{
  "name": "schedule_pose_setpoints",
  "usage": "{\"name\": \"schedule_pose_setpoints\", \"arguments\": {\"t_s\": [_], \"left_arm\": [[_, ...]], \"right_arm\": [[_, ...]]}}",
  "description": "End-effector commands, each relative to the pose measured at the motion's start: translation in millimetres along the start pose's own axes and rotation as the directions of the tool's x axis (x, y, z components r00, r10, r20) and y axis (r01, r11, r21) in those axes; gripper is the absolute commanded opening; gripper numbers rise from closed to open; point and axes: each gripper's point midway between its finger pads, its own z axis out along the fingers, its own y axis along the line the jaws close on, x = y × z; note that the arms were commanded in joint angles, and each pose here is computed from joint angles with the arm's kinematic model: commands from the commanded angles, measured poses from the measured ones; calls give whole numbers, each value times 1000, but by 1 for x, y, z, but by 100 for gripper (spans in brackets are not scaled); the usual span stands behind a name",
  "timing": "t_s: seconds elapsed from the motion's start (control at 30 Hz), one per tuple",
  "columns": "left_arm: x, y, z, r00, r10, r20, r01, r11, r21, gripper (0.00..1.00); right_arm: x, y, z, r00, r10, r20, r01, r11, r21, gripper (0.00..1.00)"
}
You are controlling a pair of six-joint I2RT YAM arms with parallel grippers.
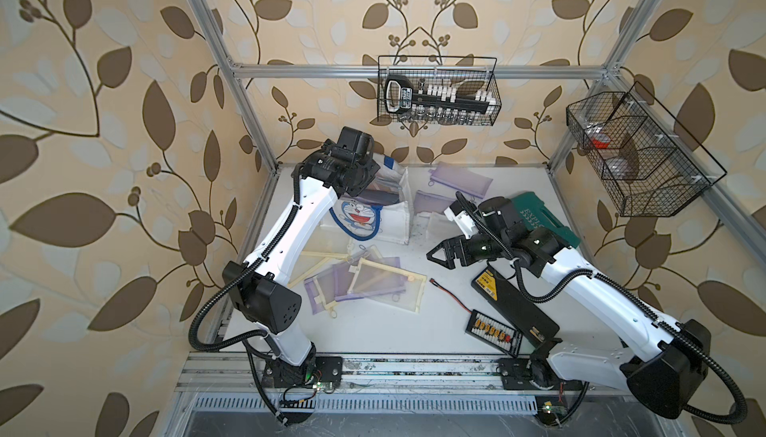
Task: Put the pencil pouch into the canvas bag
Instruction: Place the pencil pouch in the canvas bag.
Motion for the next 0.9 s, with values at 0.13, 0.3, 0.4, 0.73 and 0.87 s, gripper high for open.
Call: {"name": "schedule_pose_setpoints", "arguments": {"t_s": [0.13, 0.3, 0.4, 0.73, 0.87], "left_arm": [[-1, 16, 27, 999, -30, 19, 31, 997, -77, 0], [5, 15, 50, 1000, -14, -15, 13, 996, -94, 0], [7, 16, 58, 1000, -2, -30, -1, 994, -112, 0], [-4, 26, 61, 999, 45, -28, -49, 990, -131, 19], [-11, 32, 53, 998, 53, -16, -55, 990, -127, 31]], "right_arm": [[-9, 1, -8, 1000, -21, 22, 20, 1000, 15, 100], [-9, 0, -7, 1000, -23, 19, 23, 1000, 13, 100], [-8, 0, -8, 1000, -23, 19, 23, 1000, 14, 99], [-8, -1, -9, 999, -22, 23, 22, 1000, 17, 100], [-6, -3, -6, 1000, -19, 16, 19, 1000, 18, 100]]}}
